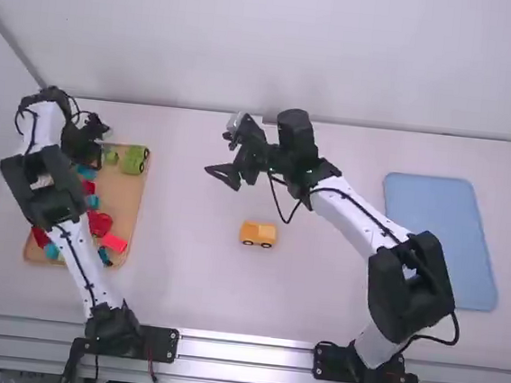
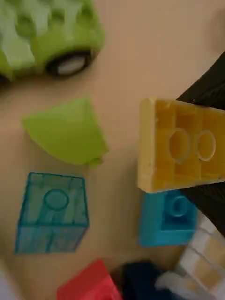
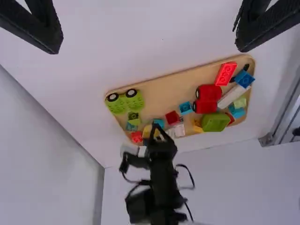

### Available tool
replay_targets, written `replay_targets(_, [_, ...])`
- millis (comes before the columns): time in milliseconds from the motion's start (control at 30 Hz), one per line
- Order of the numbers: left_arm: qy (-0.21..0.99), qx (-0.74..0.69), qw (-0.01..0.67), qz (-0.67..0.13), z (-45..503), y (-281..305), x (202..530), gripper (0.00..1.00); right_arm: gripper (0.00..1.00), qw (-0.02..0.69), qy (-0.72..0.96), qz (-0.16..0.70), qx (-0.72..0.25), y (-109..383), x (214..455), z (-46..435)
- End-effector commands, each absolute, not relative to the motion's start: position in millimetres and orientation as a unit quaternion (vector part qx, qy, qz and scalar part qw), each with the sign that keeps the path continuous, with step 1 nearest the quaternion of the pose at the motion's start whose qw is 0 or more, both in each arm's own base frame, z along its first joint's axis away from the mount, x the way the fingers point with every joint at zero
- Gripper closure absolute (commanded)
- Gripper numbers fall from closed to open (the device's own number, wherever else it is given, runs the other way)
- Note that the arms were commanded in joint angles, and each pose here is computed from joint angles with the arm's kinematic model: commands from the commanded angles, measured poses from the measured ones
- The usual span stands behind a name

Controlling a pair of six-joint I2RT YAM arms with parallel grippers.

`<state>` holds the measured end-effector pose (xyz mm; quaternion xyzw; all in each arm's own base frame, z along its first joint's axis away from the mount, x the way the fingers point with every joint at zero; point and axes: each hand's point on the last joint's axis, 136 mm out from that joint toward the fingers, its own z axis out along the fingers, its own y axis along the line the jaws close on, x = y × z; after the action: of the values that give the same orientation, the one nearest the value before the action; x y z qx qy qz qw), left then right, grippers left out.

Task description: Assemble lego blocks to make yellow taxi

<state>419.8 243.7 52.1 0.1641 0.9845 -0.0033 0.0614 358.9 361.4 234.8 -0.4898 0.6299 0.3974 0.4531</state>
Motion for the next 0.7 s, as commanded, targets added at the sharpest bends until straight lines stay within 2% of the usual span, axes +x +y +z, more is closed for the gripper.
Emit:
replay_targets(0, [0.969, 0.179, 0.167, -0.042, 123, 219, 427, 0.91, 0.02, 0.476, 0.616, 0.392, -0.490, 359, 364, 258])
replay_targets(200, [0.908, 0.299, 0.275, -0.102, 184, 138, 408, 0.90, 0.02, 0.479, 0.623, 0.388, -0.481, 348, 373, 257])
replay_targets(400, [0.854, 0.369, 0.359, -0.077, 217, 78, 390, 0.88, 0.02, 0.474, 0.637, 0.385, -0.471, 337, 381, 253])
replay_targets(567, [0.718, 0.484, 0.486, -0.122, 272, -18, 373, 0.87, 0.02, 0.485, 0.592, 0.391, -0.511, 338, 371, 258])
replay_targets(667, [0.665, 0.519, 0.517, -0.148, 290, -59, 364, 0.86, 0.02, 0.487, 0.560, 0.413, -0.528, 333, 364, 267])
